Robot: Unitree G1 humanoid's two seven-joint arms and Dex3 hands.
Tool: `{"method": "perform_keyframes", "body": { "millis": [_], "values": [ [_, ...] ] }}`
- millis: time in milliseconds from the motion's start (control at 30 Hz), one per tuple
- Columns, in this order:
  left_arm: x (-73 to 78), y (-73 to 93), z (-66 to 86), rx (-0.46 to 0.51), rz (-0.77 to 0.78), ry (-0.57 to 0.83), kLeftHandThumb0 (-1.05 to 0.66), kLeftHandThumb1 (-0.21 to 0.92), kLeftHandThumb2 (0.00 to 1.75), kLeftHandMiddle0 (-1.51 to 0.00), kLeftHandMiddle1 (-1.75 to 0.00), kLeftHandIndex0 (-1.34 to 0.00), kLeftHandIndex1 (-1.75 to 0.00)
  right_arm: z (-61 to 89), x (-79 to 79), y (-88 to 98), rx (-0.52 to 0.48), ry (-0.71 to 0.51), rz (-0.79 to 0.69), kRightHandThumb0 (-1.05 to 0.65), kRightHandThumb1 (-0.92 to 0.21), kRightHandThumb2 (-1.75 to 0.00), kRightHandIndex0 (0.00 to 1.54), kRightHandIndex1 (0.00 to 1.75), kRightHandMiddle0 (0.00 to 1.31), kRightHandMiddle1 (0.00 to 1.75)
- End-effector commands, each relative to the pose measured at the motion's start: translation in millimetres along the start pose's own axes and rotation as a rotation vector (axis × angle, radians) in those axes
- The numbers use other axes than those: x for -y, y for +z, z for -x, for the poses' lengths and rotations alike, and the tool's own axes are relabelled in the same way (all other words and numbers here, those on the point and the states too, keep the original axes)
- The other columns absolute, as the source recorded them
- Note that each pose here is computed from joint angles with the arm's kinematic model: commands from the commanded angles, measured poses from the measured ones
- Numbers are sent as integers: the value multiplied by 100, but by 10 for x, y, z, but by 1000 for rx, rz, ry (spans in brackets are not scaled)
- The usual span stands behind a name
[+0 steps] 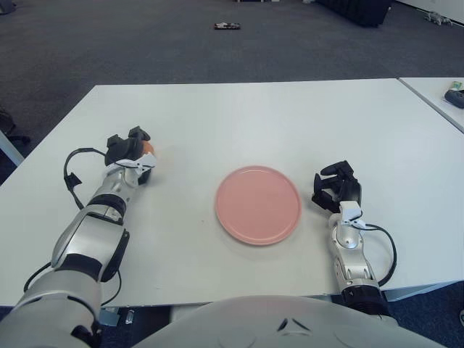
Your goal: Put the apple into the plate.
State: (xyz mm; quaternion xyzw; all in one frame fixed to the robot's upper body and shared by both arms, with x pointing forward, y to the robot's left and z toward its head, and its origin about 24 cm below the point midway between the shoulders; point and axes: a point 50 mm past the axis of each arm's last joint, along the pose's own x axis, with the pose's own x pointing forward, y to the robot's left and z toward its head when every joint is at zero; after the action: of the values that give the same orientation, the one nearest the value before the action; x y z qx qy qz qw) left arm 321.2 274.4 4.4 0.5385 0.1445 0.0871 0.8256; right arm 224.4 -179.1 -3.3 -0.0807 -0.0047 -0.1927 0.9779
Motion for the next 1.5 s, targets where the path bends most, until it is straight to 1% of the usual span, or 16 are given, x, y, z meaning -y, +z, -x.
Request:
{"method": "perform_keyframes", "body": {
  "millis": [0, 167, 267, 467, 600, 700, 800, 933, 1033, 1133, 1233, 1367, 1467],
  "values": [
    [176, -58, 92, -22, 29, -67, 0, -10, 175, -97, -161, -70, -175, 50, 32, -114, -67, -7, 23, -42, -51, -108, 76, 146, 45, 175],
    [111, 35, 41, 2, 61, -40, 0, -11, 175, -97, -160, -70, -175, 51, 33, -113, -66, -7, 24, -42, -51, -108, 76, 146, 45, 175],
    [110, 22, 54, 8, 79, -22, 0, -11, 174, -98, -159, -70, -175, 52, 33, -113, -64, -6, 24, -42, -51, -108, 76, 146, 45, 175],
    [13, 94, 21, 62, 97, 35, 0, -10, 174, -98, -158, -70, -175, 49, 26, -116, -60, -2, 20, -42, -52, -108, 77, 147, 45, 175],
    [-89, 183, -17, 118, 104, 78, 0, -10, 174, -98, -158, -70, -175, 51, 27, -115, -58, -4, 21, -42, -52, -108, 76, 148, 45, 175],
    [-201, 332, -41, 207, 90, 126, 0, -10, 174, -98, -159, -70, -175, 52, 25, -113, -60, -5, 20, -42, -52, -108, 76, 147, 45, 175],
    [-248, 423, -23, 269, 81, 153, 0, -6, 171, -93, -163, -67, -175, 50, 22, -113, -61, -5, 19, -42, -52, -108, 76, 147, 45, 175],
    [-325, 576, 59, 387, 58, 198, 0, -1, 167, -86, -169, -63, -175, 47, 19, -115, -55, -1, 17, -42, -52, -107, 76, 147, 45, 175],
    [-364, 651, 102, 438, 47, 212, 0, 4, 163, -81, -173, -60, -175, 47, 17, -117, -50, 3, 15, -42, -52, -108, 76, 148, 45, 175],
    [-413, 735, 138, 496, 50, 216, 0, 5, 163, -80, -174, -60, -175, 47, 17, -121, -46, 8, 14, -42, -52, -108, 75, 149, 45, 175],
    [-474, 812, 183, 539, 90, 202, 0, 7, 160, -79, -172, -57, -175, 46, 16, -124, -44, 10, 13, -42, -51, -108, 75, 149, 45, 175],
    [-573, 974, 305, 624, 157, 192, 0, 0, 165, -88, -165, -62, -175, 44, 17, -131, -45, 14, 16, -42, -52, -108, 74, 149, 45, 175],
    [-603, 1081, 404, 696, 181, 197, 0, -5, 168, -94, -160, -65, -175, 44, 17, -131, -43, 15, 16, -41, -53, -107, 73, 150, 45, 175]
  ]
}}
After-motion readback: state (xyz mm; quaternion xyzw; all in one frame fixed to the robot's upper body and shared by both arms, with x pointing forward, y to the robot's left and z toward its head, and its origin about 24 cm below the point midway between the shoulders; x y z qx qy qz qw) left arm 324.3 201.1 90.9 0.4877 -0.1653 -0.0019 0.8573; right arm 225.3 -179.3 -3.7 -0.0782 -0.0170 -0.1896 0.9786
